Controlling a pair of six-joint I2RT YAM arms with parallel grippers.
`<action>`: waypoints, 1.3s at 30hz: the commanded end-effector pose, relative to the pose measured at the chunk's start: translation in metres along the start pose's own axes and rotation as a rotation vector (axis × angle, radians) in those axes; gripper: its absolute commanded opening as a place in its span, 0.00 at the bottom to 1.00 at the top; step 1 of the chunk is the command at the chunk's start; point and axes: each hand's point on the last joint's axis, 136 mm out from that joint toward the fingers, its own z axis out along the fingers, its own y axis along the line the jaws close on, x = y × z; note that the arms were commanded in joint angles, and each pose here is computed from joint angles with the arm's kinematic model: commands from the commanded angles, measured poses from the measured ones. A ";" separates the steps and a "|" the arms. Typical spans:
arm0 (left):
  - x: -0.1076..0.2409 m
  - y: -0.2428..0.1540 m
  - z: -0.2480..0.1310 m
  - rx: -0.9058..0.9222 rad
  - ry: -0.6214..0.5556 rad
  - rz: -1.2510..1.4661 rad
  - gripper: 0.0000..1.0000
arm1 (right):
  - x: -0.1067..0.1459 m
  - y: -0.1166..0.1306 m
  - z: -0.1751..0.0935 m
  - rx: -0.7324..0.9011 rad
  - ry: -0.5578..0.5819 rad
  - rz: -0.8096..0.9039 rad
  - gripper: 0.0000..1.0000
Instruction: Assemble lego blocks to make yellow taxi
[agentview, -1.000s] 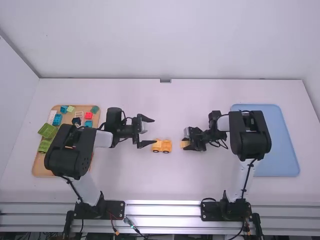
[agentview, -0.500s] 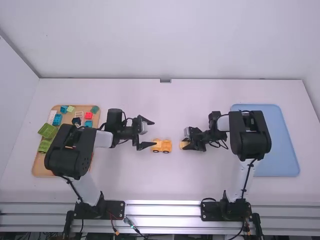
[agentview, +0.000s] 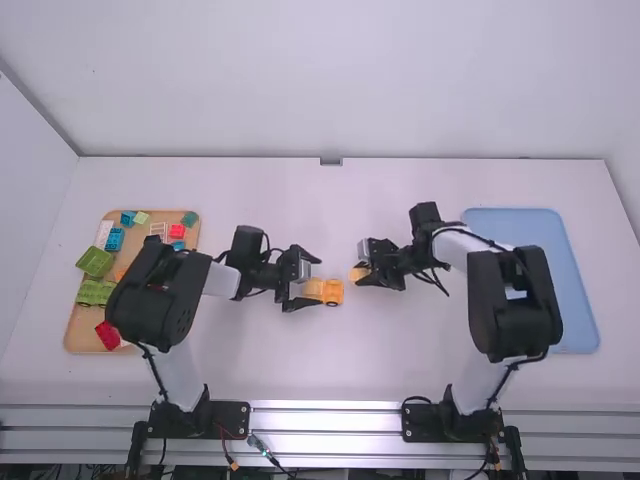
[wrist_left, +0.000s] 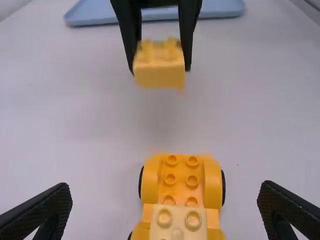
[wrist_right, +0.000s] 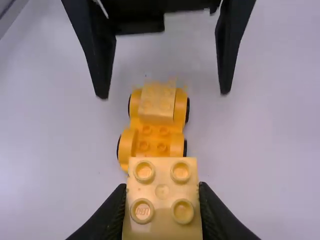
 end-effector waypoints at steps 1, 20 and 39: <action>0.012 -0.010 0.006 0.031 0.006 0.022 1.00 | -0.010 -0.001 0.004 0.001 0.009 0.041 0.13; 0.037 -0.004 0.028 0.089 0.000 -0.018 0.97 | -0.009 0.004 0.050 0.048 0.026 0.080 0.18; 0.038 0.010 0.034 0.065 0.008 0.009 0.57 | 0.003 0.001 0.056 0.139 -0.024 0.158 0.22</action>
